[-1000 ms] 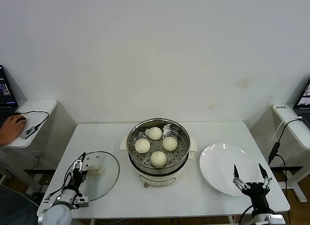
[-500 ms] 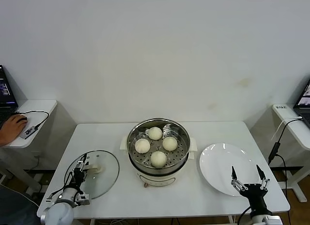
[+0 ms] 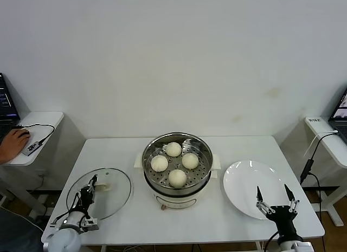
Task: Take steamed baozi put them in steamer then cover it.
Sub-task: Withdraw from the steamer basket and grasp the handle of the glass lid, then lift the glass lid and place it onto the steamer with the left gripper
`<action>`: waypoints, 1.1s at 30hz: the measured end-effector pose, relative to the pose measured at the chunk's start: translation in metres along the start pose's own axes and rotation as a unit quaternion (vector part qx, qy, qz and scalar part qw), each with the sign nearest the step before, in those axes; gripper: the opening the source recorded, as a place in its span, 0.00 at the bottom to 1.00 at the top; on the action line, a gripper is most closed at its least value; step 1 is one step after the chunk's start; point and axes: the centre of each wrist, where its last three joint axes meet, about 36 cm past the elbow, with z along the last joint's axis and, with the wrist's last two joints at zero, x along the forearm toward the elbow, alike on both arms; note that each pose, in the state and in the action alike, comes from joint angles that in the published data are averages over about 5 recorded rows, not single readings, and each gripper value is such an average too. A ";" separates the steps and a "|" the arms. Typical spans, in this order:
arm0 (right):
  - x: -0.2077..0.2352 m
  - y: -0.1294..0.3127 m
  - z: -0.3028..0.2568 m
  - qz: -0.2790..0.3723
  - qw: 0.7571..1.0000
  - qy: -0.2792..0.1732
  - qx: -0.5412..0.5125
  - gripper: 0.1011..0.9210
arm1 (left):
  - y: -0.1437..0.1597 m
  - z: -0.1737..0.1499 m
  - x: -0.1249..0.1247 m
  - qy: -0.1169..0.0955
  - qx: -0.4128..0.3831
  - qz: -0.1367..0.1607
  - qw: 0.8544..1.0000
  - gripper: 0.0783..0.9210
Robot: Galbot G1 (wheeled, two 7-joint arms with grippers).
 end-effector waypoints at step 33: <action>0.002 0.009 0.002 -0.019 0.999 -0.005 0.034 0.88 | 0.181 -0.057 0.059 -0.050 0.052 -0.105 0.992 0.08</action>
